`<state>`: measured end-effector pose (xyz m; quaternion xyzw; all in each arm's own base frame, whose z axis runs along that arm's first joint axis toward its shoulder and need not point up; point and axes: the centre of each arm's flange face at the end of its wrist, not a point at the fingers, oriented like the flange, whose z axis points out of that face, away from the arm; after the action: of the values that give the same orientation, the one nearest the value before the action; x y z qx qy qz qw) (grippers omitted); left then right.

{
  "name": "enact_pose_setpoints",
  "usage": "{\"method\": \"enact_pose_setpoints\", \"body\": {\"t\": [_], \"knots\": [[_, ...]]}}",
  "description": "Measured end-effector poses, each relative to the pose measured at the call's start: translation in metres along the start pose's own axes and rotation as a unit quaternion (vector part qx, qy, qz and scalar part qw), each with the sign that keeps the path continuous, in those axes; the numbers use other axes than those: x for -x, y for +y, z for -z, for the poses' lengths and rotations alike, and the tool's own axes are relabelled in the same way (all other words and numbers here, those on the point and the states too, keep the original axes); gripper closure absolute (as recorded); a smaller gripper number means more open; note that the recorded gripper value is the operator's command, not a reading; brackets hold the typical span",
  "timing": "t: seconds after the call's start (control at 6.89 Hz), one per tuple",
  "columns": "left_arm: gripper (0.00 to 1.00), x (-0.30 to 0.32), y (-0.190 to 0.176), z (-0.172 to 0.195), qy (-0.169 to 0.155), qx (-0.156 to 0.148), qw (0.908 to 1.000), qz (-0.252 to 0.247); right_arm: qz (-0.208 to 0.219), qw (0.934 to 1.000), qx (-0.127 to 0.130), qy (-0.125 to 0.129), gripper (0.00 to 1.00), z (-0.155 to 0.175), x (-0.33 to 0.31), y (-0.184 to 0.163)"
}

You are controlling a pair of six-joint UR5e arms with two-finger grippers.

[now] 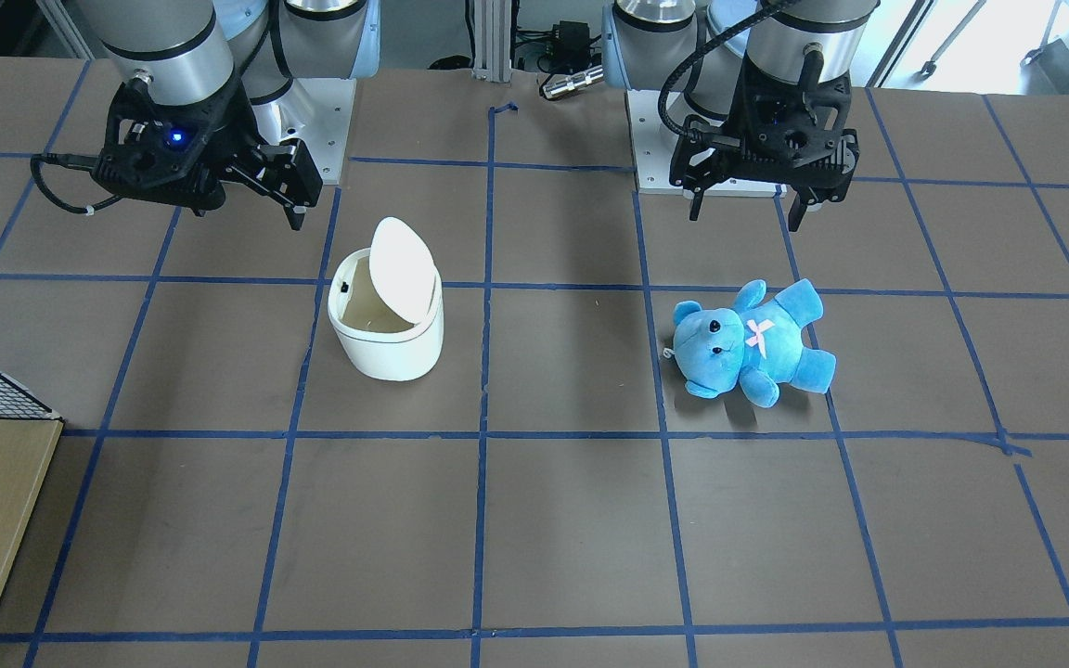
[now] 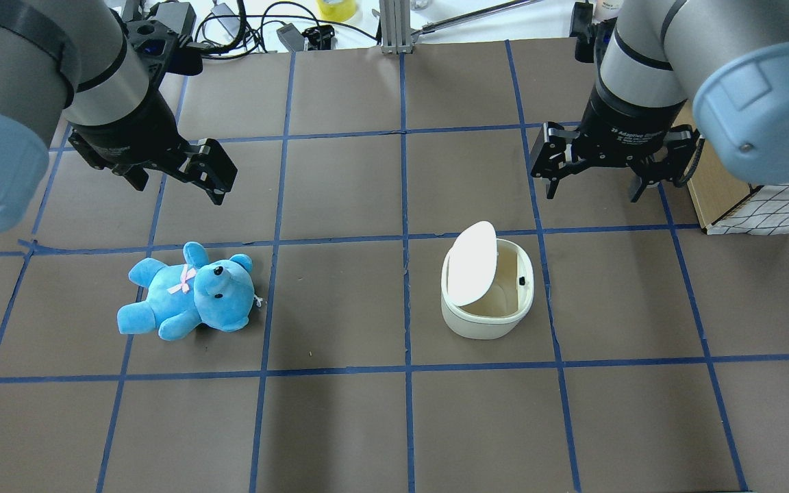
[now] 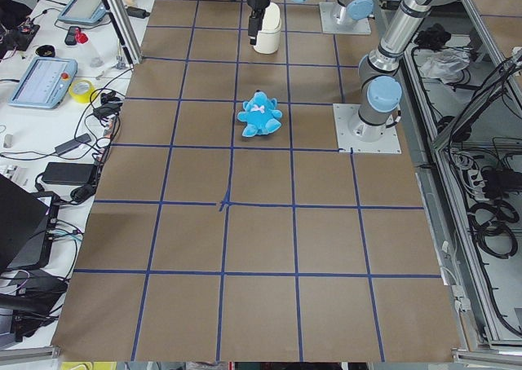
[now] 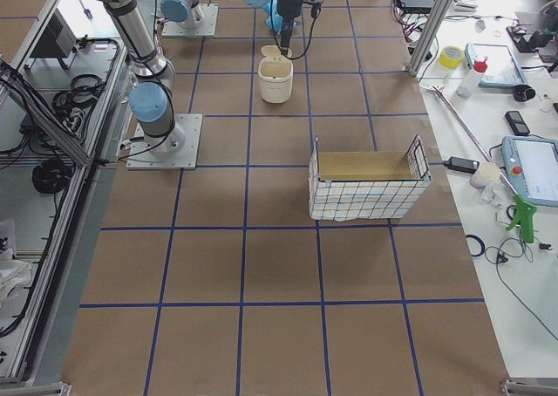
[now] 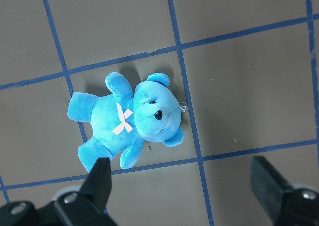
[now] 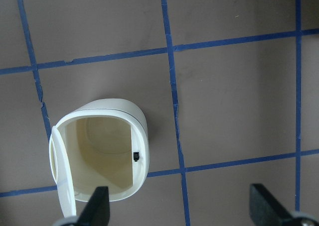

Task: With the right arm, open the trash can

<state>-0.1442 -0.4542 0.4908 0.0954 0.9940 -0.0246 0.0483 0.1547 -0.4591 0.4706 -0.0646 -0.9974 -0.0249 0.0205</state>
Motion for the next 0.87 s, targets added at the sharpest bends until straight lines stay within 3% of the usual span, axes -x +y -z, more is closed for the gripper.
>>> {"method": "enact_pose_setpoints", "body": {"t": [0.87], "knots": [[0.00, 0.0000, 0.0000, 0.0000, 0.000, 0.000, 1.0000, 0.000, -0.003, 1.0000, 0.004, 0.000, 0.00, 0.0058, -0.0040, 0.0001]]}}
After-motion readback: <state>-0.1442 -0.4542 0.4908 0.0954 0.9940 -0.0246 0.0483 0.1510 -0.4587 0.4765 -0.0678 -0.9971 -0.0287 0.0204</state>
